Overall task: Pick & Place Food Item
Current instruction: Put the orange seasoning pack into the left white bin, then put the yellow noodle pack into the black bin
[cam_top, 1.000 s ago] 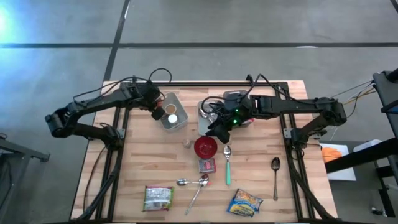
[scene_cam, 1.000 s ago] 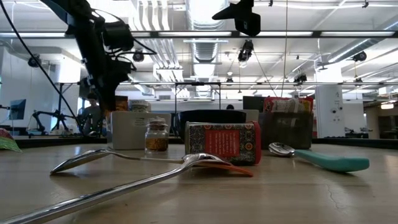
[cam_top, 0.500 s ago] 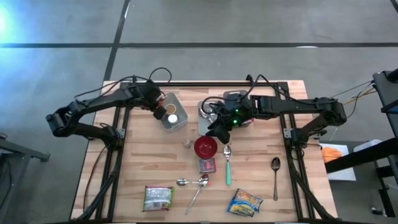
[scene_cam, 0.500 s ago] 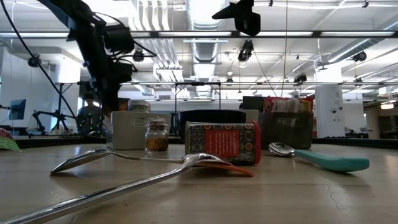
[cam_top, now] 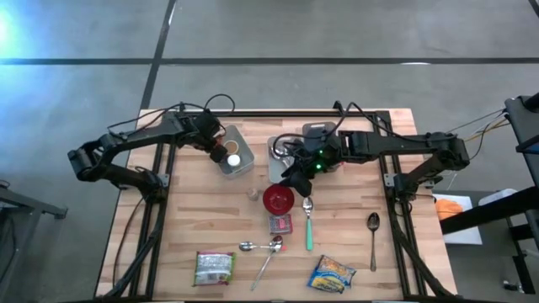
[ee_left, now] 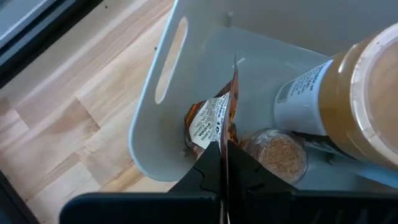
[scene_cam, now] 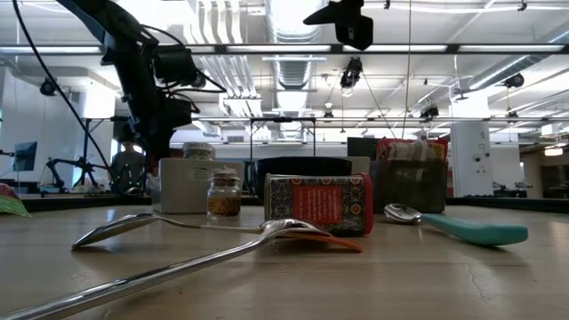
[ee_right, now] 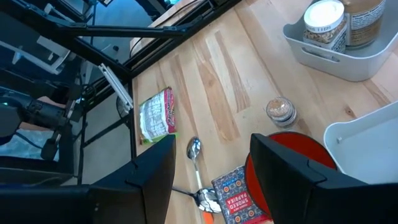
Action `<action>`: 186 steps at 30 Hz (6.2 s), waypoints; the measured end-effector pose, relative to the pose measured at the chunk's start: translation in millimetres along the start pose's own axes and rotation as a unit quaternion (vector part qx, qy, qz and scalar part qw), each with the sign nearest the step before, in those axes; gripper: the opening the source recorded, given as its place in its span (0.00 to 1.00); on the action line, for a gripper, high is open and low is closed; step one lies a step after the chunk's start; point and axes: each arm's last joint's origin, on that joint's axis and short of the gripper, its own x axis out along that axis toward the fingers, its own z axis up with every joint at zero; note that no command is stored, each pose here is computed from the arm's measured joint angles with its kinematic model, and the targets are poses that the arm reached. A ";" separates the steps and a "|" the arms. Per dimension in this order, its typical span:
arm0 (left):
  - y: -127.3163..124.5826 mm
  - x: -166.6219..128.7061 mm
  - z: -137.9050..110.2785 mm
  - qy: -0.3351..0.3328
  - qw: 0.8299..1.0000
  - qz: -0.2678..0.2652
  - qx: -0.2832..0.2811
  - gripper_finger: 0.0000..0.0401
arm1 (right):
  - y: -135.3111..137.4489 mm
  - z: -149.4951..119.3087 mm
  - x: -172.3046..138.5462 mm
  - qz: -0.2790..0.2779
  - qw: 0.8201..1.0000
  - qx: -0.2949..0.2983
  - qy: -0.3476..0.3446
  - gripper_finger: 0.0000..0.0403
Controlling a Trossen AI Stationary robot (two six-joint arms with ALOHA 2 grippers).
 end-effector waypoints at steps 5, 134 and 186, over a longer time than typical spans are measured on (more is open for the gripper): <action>-0.4 0.5 -1.4 0.009 1.000 -0.010 -0.012 0.11 | -0.1 0.1 0.0 0.000 1.000 -0.002 0.000 0.50; -170.1 -67.2 -218.8 0.248 0.889 -0.349 -0.161 0.00 | 9.6 -7.5 -1.6 0.022 0.999 0.031 0.026 0.50; -144.9 -126.3 -42.9 -0.036 0.892 -0.443 -0.079 0.00 | 14.4 40.0 99.3 0.059 0.981 -0.180 0.050 0.50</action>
